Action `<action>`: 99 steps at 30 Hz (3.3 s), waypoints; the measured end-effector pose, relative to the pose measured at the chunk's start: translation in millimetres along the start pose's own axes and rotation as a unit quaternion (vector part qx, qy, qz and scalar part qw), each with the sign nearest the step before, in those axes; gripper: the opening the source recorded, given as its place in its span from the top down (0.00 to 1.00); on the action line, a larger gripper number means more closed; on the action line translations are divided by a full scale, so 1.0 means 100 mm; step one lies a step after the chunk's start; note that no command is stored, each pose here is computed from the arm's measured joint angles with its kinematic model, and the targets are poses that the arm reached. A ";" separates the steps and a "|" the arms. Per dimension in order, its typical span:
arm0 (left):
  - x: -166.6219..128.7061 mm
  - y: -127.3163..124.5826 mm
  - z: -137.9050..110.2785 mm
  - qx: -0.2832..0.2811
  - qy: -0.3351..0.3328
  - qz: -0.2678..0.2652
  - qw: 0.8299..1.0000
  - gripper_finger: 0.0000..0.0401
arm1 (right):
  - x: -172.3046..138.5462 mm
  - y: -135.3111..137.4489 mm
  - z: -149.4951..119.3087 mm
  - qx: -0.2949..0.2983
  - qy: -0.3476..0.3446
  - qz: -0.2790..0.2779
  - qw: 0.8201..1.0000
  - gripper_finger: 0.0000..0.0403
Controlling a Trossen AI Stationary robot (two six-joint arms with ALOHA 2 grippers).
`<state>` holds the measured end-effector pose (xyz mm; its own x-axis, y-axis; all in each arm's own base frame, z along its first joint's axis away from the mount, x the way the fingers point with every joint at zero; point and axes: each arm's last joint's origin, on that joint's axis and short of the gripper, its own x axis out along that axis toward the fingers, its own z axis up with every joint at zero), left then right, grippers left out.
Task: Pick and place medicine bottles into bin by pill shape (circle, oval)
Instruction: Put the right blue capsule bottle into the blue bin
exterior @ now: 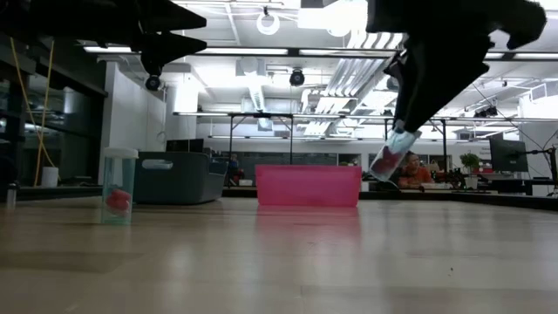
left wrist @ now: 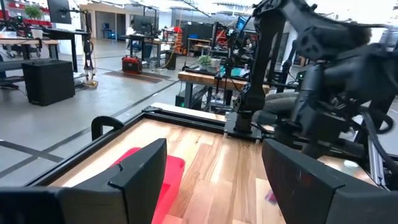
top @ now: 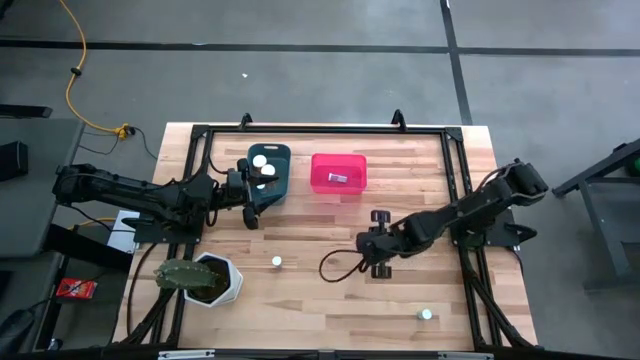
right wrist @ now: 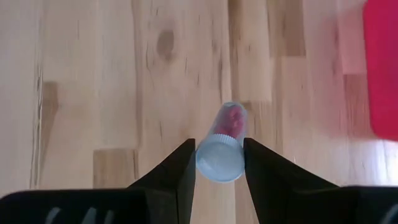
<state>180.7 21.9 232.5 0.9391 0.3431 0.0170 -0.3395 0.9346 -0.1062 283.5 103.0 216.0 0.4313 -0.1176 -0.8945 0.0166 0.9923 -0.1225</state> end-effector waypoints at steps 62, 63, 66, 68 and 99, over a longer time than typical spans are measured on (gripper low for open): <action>0.00 0.00 0.00 0.009 0.000 0.002 1.000 0.37 | 0.00 -0.95 0.05 0.024 -0.432 0.003 0.902 0.72; 0.00 0.00 0.00 0.009 -0.001 0.002 1.000 0.37 | 0.05 -0.96 0.08 0.027 -0.438 -0.001 0.899 0.72; 0.00 0.00 0.01 0.008 -0.003 0.002 1.000 0.37 | 0.24 -1.03 0.14 0.038 -0.454 -0.015 0.890 0.72; 0.00 0.00 0.01 0.008 -0.003 0.002 1.000 0.37 | 0.38 -1.10 0.17 0.052 -0.465 -0.023 0.883 0.72; 0.00 0.00 0.01 0.012 -0.004 0.002 1.000 0.37 | 1.47 -1.34 1.13 0.137 -0.406 -0.010 0.903 0.72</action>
<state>180.7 22.0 233.2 0.9377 0.3467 0.0240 -0.3437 0.9354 -0.0832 447.1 -43.0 149.3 0.9465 -0.1791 -0.2684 0.2059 0.9757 0.0752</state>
